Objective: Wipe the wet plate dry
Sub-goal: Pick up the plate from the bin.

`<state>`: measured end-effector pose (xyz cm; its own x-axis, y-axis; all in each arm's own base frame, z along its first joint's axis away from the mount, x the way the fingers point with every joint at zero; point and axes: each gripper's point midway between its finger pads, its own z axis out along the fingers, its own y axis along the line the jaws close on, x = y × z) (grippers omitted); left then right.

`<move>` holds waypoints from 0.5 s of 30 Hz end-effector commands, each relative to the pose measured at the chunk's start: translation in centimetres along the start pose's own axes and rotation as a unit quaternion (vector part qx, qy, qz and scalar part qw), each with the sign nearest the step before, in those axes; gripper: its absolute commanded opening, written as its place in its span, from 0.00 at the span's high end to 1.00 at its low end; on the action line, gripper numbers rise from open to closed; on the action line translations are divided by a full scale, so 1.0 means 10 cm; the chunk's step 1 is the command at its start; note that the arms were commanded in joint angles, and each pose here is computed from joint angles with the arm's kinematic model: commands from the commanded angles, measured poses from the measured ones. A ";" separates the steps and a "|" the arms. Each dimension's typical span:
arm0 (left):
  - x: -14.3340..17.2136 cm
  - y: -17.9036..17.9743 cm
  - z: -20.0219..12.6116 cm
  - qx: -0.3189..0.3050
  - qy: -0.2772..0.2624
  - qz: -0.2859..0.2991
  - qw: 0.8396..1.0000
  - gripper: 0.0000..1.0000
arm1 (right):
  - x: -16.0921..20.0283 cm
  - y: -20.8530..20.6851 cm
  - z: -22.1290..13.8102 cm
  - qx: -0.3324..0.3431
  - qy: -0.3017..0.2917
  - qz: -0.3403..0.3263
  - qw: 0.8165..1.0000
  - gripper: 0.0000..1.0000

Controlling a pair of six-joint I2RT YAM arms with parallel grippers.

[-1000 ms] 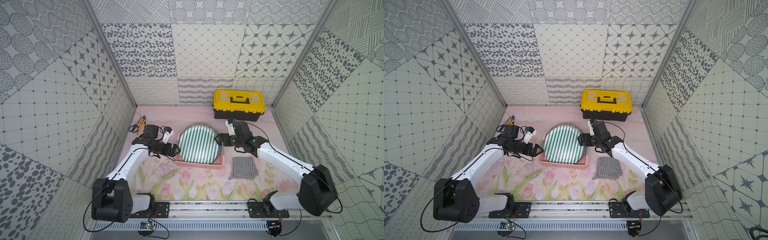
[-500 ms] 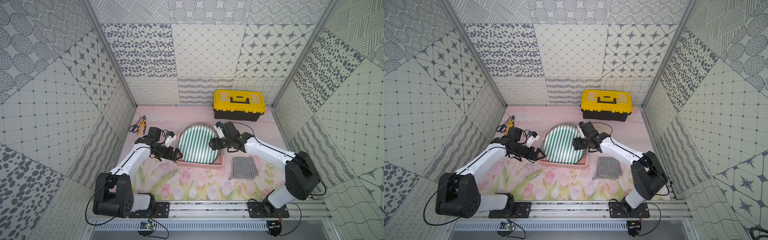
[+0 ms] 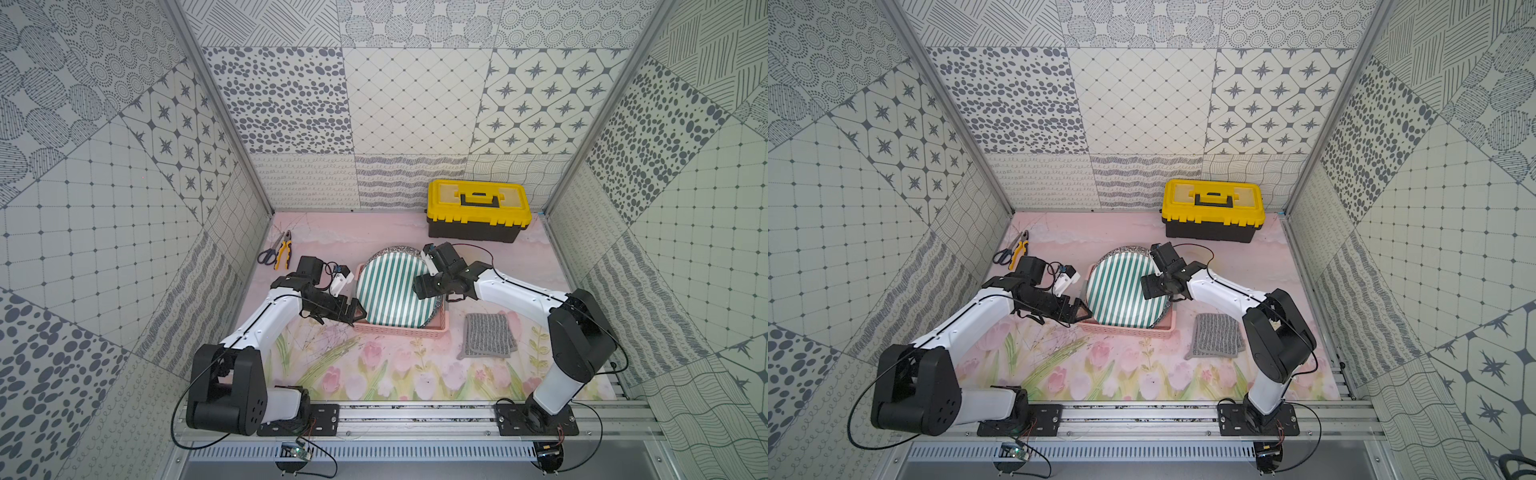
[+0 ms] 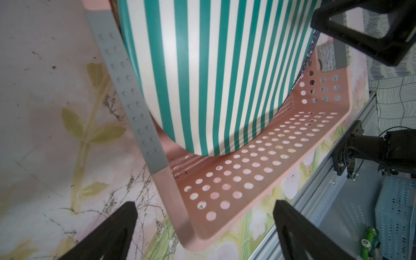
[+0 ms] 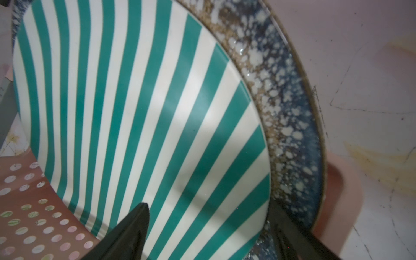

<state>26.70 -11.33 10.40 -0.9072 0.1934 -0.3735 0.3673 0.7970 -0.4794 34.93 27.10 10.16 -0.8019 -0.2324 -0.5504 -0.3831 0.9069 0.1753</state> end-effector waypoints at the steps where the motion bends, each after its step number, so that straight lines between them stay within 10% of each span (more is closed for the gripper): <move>1: 0.03 -0.11 0.02 0.029 0.004 -0.002 1.000 0.00 | 0.09 0.06 0.19 -0.012 0.009 0.006 1.000 0.13; 15: -0.02 -0.06 0.03 0.017 -0.008 -0.008 1.000 0.02 | 0.18 0.23 0.21 -0.072 0.003 0.022 0.997 0.25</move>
<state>26.56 -11.60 10.33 -0.9112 0.1819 -0.3697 0.3586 0.7920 -0.4942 35.48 27.59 9.63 -0.7989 -0.1702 -0.5769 -0.3583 0.9051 0.2291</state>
